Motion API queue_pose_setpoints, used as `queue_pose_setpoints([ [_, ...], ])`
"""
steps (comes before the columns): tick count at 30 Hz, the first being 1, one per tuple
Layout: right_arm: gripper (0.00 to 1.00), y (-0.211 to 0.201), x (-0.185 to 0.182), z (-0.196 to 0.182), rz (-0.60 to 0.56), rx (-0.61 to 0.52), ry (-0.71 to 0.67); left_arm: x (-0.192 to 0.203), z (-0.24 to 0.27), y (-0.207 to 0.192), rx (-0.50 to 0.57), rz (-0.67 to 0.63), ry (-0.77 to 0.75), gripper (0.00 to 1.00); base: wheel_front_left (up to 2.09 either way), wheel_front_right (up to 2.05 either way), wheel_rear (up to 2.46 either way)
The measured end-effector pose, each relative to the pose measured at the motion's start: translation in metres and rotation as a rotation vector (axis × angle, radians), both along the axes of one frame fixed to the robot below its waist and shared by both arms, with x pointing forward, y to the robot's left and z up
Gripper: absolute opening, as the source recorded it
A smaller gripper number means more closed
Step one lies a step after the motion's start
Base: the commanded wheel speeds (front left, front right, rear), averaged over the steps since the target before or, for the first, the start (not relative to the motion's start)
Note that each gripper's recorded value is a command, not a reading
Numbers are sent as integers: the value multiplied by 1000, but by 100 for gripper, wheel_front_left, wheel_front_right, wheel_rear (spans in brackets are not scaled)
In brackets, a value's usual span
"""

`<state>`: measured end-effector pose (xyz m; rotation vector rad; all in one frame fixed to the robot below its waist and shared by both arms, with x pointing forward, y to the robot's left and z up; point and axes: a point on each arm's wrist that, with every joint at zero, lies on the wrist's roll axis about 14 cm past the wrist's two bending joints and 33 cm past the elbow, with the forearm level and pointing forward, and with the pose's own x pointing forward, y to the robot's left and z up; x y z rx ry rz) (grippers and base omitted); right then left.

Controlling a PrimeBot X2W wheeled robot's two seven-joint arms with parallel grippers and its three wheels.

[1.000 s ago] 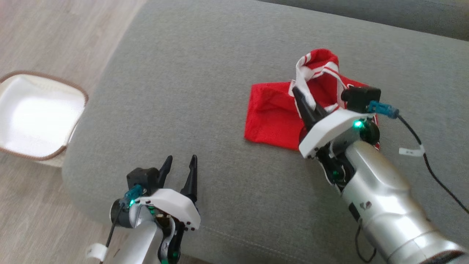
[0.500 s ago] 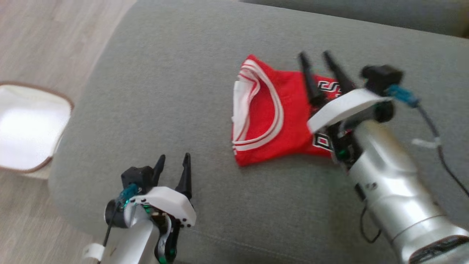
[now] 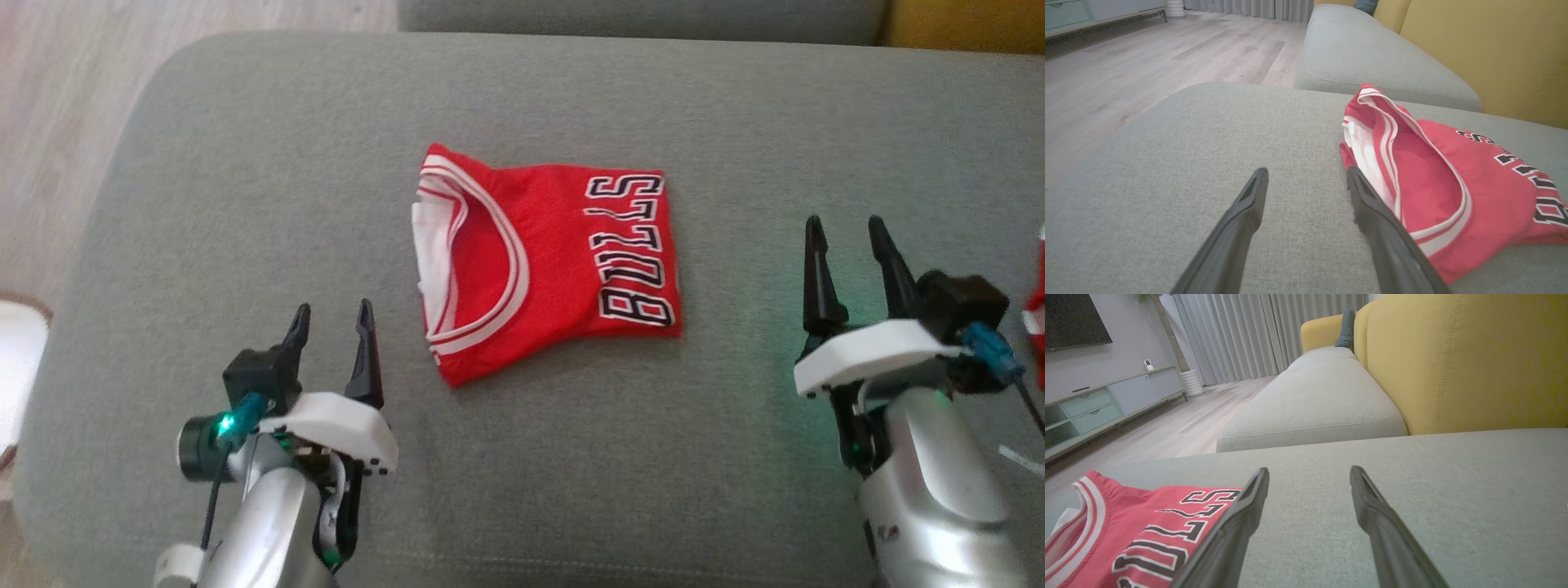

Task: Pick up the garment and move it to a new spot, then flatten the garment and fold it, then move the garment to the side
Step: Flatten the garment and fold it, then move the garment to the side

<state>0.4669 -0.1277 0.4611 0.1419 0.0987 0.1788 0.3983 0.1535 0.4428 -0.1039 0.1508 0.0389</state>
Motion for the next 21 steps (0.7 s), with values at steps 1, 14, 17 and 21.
queue_pose_setpoints([
  [1, 100, -5, -4, 0, -11, -5, 1, 0, 1, -1, 5, -4, -5, 100, 0, 0, 0],
  [14, 100, -23, -58, -14, -57, 22, 55, -33, -14, -9, 15, -24, 37, 100, 0, 0, 0],
  [17, 100, -26, -65, -16, -68, 32, 63, -35, -13, -9, 14, -25, 34, 100, 0, 0, 0],
  [21, 100, -24, -65, -19, -64, 39, 72, -35, -13, -9, 13, -23, 32, 100, 0, 0, 0],
])
